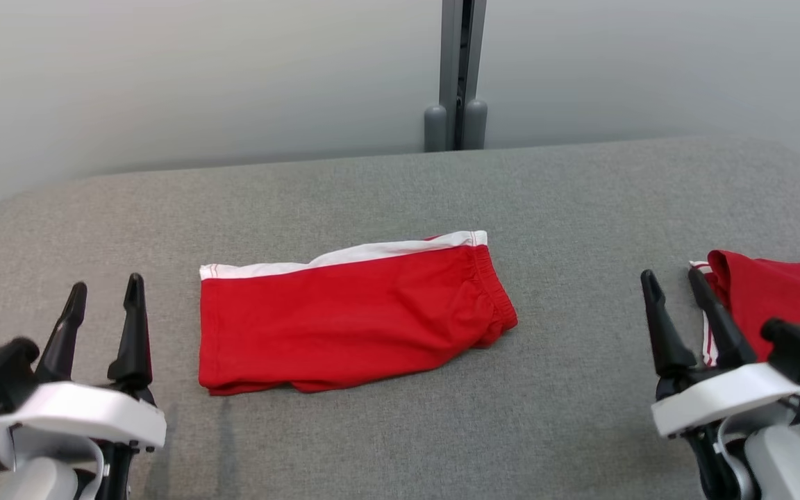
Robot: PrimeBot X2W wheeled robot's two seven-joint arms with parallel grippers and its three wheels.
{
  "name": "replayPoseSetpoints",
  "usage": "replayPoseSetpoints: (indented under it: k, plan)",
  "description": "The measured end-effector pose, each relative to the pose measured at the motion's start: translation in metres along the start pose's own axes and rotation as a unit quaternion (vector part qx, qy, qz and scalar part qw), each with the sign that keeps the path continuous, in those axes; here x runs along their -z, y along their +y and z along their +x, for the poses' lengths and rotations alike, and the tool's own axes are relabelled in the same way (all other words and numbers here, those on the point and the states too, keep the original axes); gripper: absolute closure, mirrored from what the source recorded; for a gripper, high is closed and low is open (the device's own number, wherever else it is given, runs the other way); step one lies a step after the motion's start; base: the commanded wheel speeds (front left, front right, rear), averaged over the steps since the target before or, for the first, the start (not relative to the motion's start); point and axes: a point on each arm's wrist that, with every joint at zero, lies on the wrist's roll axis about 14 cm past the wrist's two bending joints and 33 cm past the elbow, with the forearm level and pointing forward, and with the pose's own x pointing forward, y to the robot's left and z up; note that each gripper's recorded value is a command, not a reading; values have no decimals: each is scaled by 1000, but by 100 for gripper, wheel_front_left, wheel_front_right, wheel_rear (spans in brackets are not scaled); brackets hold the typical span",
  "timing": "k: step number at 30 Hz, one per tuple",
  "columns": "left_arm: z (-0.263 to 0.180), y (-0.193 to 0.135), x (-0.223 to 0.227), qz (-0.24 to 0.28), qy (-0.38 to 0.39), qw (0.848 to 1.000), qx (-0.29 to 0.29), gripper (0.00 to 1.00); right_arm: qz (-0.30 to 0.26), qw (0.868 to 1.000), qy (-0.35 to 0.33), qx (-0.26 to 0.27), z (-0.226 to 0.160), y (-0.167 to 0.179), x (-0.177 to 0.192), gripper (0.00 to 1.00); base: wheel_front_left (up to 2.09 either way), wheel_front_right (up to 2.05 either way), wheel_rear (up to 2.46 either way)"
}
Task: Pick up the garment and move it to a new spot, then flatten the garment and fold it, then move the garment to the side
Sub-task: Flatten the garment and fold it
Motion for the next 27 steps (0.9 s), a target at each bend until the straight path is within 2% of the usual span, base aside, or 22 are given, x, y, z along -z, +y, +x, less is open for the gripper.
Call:
replayPoseSetpoints:
  k: [5, 12, 20, 27]
  plan:
    - [-25, 9, 1, 3, -29, 999, -28, 0, 6, 1000, 10, -3, -10, 13, 12, 0, 0, 0, 0]
    - [-54, 10, 40, 30, 2, 999, -36, 0, 2, 999, 32, 1, -22, 13, 28, 0, 0, 0, 0]
    - [-61, 11, 56, 35, 12, 999, -35, 0, -9, 999, 38, -8, -22, 19, 30, 0, 0, 0, 0]
    - [-61, 12, 57, 32, 9, 999, -35, 0, 6, 996, 77, -39, -12, 42, 43, 0, 0, 0, 0]
